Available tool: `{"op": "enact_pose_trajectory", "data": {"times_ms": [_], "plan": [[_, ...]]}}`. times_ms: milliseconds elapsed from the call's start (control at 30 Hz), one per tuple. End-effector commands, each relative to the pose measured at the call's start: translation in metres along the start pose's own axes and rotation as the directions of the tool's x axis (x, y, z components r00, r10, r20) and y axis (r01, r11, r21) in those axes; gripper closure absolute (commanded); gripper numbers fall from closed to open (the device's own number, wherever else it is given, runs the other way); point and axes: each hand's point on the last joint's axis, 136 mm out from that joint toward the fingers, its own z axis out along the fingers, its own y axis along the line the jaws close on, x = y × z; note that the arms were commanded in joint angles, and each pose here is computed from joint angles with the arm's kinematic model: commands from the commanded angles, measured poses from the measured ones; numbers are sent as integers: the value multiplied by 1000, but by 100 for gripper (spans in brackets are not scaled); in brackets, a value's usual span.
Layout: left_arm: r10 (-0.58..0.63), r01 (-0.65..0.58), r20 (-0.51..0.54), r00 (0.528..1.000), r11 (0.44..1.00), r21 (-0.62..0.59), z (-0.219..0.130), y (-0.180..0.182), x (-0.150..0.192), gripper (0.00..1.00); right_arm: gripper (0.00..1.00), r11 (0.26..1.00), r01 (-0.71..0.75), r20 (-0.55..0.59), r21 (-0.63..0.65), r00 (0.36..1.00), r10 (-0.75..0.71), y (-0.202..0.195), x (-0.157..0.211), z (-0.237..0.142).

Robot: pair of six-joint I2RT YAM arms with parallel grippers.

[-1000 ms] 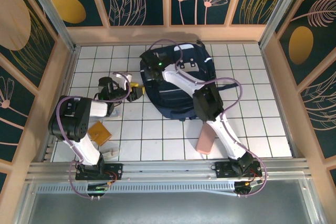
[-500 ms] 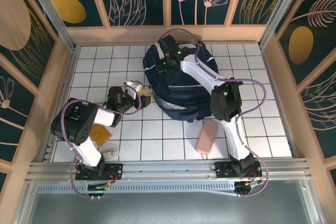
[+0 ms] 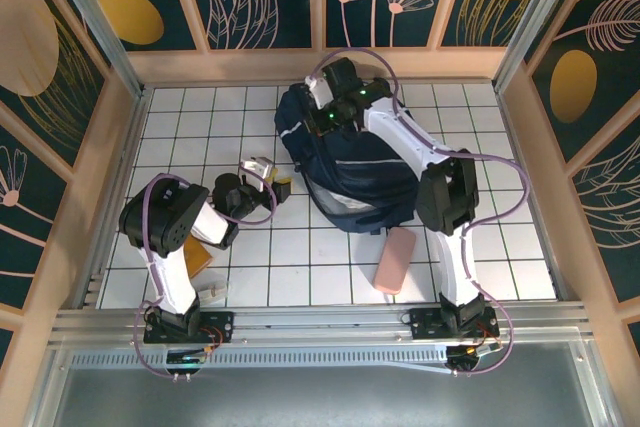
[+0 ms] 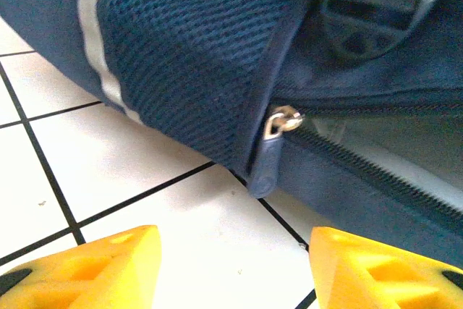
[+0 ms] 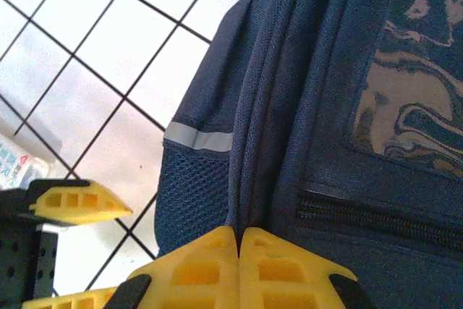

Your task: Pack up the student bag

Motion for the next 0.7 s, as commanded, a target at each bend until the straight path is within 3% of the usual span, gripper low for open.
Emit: {"op": "enact_pose_trajectory", "data": {"times_ms": [0, 300, 400, 667], "plan": [[54, -55, 19, 998, 998, 27, 8, -1, -6, 45, 100, 986, 146, 94, -83, 986, -138, 26, -20, -36], [91, -99, 51, 995, 979, 177, 7, -28, -11, 51, 100, 978, 167, 80, -124, 984, -158, 52, -16, -24], [155, -171, 75, 985, 933, 316, 1, -53, -8, 71, 100, 976, 179, 73, -127, 983, -171, 57, -13, -19], [171, -174, 33, 985, 946, 274, 13, -43, -1, 68, 100, 973, 192, 76, -128, 980, -184, 66, -13, -23]]}}
